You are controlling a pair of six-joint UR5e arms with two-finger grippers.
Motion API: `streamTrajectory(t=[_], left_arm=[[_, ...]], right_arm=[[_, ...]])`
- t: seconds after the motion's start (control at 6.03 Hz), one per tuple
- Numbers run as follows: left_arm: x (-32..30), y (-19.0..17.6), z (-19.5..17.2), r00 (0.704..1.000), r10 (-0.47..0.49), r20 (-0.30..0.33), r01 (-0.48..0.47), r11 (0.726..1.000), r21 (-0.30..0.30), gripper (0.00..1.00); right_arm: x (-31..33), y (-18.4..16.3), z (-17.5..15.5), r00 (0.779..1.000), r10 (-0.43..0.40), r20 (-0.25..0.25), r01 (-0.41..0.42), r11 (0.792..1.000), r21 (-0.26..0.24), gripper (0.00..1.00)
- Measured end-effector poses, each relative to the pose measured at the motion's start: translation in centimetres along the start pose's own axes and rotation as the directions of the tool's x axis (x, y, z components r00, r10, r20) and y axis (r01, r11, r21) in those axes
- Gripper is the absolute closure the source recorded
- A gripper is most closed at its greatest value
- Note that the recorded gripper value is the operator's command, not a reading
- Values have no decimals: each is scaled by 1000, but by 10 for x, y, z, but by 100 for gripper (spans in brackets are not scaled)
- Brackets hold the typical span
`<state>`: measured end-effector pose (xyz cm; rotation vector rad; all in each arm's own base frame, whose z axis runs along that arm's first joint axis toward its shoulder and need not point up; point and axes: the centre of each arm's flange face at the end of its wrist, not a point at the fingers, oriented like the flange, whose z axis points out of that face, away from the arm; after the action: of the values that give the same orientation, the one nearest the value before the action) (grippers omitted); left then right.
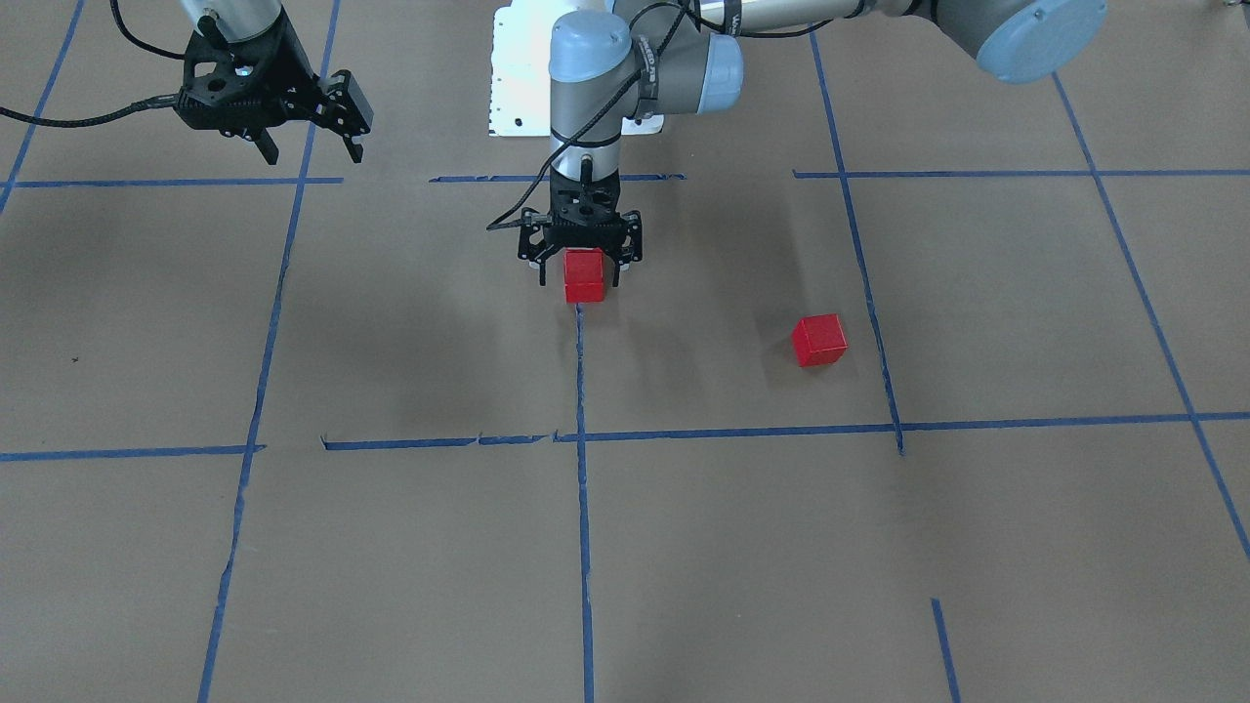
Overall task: Form red blocks into L shape at center
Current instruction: 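Open the left gripper and move it toward the last red cube, then lower the left gripper onto the last red cube and grasp it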
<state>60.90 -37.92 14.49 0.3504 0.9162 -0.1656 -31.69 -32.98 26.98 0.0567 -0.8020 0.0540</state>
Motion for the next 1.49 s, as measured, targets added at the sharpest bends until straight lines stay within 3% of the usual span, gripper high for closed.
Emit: streamTrajectory(t=[0.17, 0.5, 0.83, 0.99, 1.49], left_arm=[[-14, -23, -12, 1000, -12, -8, 12, 999, 32, 1], [-83, -71, -4, 998, 39, 43, -41, 997, 61, 1], [-195, -122, 1, 999, 43, 34, -43, 999, 16, 1], [-241, -131, 5, 999, 20, 51, -20, 1000, -12, 1], [-308, -121, 12, 994, -58, 93, 67, 992, -105, 1]], right_arm=[[1, 0, 0, 1000, 1, -2, -1, 1000, 0, 0], [3, 0, 1, 1000, 3, -5, -3, 1000, -1, 0], [1, 1, -2, 1000, 1, 2, -1, 1000, 0, 0], [0, 1, -3, 1000, 2, 5, -2, 1000, 2, 0], [-2, 3, -4, 1000, 7, 10, -7, 1000, 0, 0]])
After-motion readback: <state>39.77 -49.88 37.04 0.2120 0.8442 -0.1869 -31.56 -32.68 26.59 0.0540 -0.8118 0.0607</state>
